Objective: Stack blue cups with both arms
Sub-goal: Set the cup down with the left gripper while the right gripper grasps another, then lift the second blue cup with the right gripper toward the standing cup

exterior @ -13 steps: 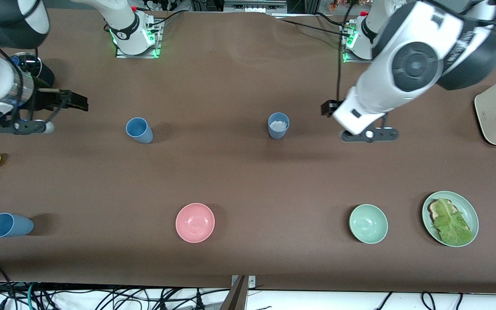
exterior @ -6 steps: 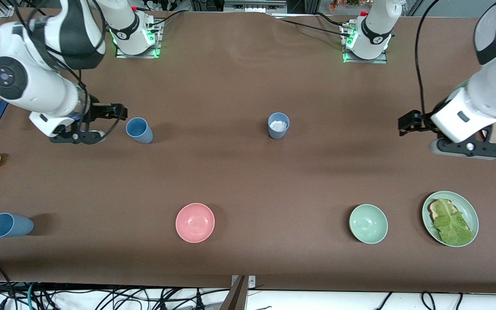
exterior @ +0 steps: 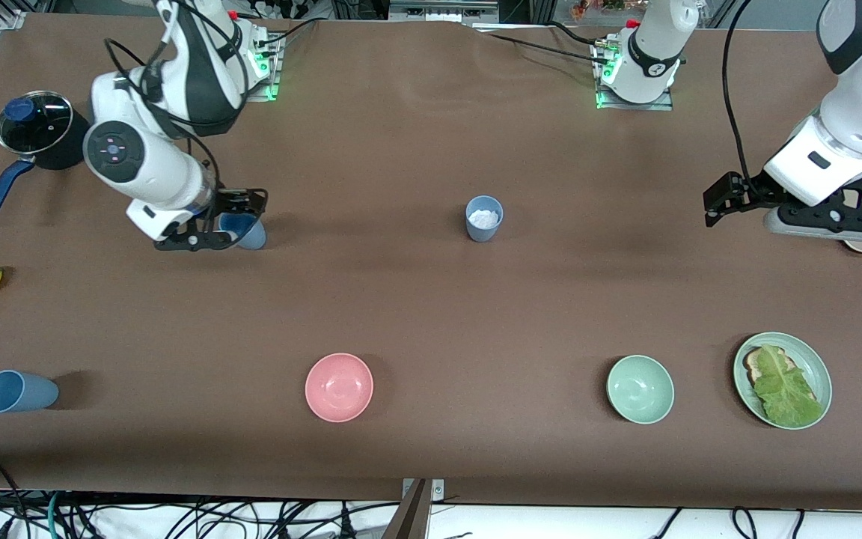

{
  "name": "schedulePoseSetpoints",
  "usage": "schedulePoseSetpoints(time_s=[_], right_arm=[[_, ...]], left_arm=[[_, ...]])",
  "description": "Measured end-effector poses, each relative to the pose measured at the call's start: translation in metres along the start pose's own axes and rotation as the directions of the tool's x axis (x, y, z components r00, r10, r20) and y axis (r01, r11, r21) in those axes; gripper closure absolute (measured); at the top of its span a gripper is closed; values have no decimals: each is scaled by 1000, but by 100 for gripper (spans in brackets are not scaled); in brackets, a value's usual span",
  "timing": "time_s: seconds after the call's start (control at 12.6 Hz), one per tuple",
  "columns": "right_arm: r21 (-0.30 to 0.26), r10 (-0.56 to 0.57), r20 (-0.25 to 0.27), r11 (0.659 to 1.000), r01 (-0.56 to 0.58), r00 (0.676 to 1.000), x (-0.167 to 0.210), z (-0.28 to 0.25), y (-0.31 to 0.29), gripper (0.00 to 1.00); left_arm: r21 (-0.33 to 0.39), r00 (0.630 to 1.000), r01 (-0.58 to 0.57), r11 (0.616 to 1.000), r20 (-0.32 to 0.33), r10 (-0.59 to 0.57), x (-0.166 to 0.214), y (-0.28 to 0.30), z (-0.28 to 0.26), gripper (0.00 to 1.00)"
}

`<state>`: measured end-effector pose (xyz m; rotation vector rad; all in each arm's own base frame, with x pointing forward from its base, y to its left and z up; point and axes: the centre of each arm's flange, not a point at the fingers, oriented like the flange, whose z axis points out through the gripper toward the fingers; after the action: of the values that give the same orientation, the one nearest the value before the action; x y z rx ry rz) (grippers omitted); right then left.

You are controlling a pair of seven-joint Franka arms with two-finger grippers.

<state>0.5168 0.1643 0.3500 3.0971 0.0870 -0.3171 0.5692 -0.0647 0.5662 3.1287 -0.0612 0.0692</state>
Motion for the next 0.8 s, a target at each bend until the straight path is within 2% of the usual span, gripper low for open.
schedulePoseSetpoints(time_s=[0.24,0.8], right_arm=[[-3,7,-13,1000,-7,1000,-12,36,-10,0],[-8,17,-17,1000,-17,1000,-22,69,-2,3]], left_arm=[[-8,999,39,999,20,-38,-2,0,1,0],[-7,999,46,999,27,-46,-3,0,1,0]])
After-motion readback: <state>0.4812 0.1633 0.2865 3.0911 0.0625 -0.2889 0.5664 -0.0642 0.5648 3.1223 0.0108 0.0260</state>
